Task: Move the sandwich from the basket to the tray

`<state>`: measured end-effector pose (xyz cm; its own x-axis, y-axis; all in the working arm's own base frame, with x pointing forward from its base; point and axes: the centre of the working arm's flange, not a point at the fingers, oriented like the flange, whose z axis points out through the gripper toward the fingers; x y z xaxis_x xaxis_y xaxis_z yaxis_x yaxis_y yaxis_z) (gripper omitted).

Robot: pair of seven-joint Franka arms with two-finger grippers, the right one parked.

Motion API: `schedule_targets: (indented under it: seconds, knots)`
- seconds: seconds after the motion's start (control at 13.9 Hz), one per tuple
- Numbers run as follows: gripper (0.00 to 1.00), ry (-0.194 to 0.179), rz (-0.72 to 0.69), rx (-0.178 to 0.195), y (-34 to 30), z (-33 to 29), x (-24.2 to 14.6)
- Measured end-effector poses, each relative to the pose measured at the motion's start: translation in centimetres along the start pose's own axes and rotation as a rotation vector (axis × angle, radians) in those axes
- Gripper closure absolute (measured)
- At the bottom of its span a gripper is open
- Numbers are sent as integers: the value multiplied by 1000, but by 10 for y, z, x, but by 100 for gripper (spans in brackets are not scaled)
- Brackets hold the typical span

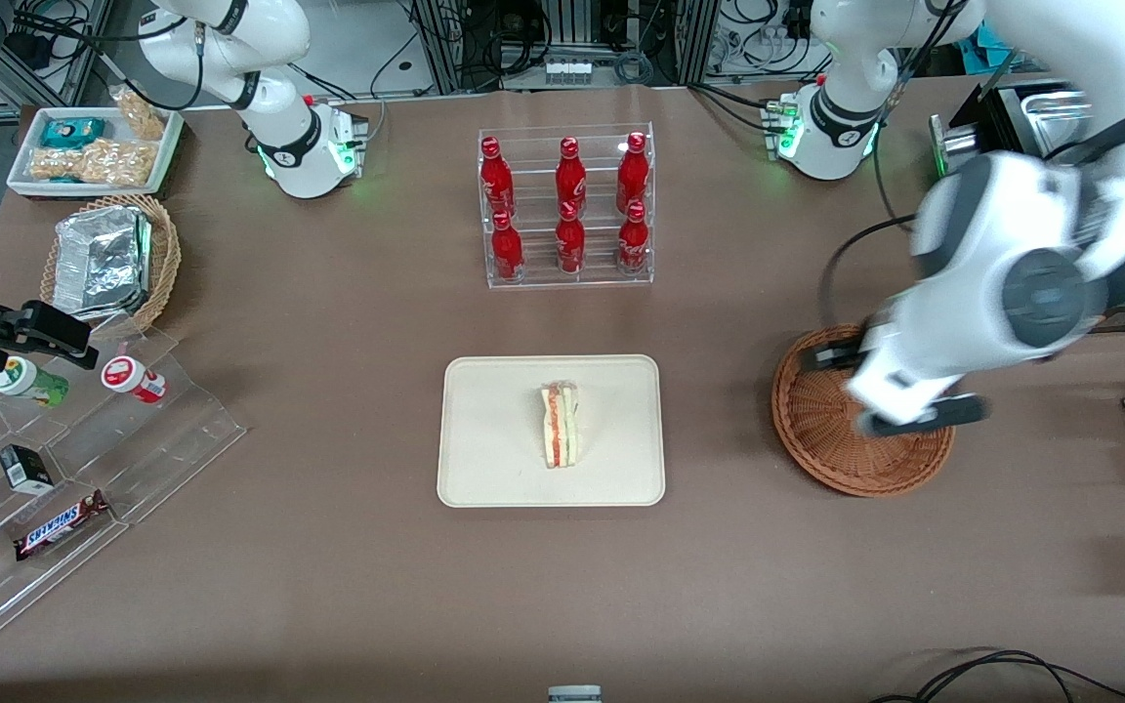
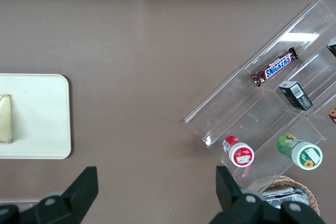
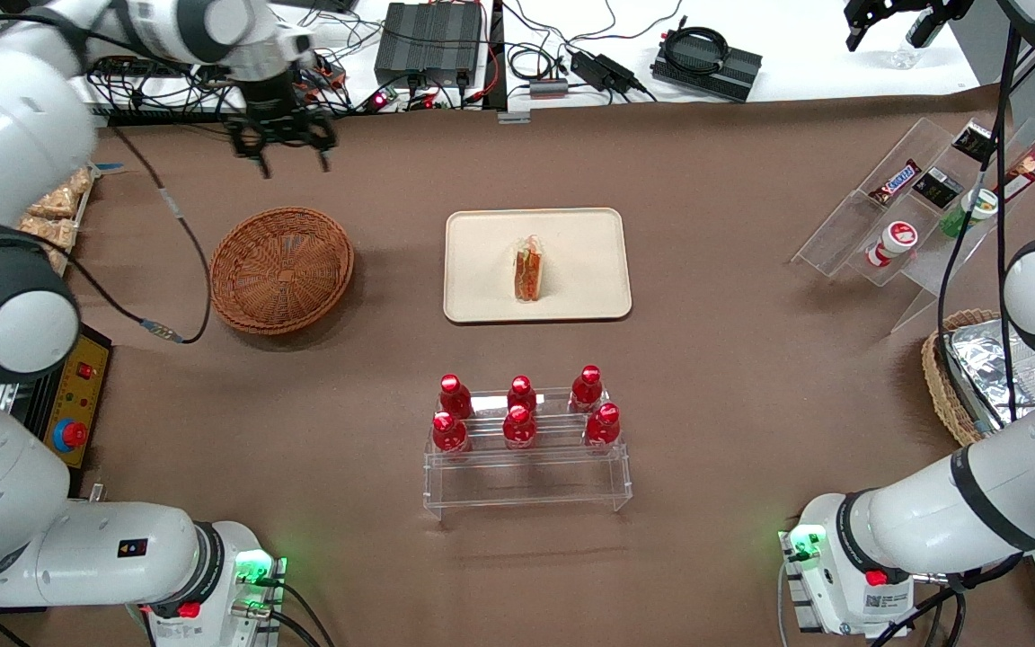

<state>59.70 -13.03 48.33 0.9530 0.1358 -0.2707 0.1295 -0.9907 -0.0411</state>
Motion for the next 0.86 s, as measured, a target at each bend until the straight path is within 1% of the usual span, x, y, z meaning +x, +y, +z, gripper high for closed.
schedule_targets:
  seconds: [0.07,0.14,0.29,0.36,0.43,0.65,0.72,0.86]
  knots:
    - [0,-21,-3,4,-28,-5,-4]
    - [0,-31,-7,3,-54,-11,-7]
    - [0,-35,-20,-4,-90,-24,-13]
    - [0,-23,-22,-4,-99,-32,-18]
    - [0,-4,-20,5,-101,-41,-23]
    - [0,65,7,65,-85,-72,-55]
    - [0,77,17,77,-78,-83,-70]
    - [0,78,27,96,-72,-98,-97]
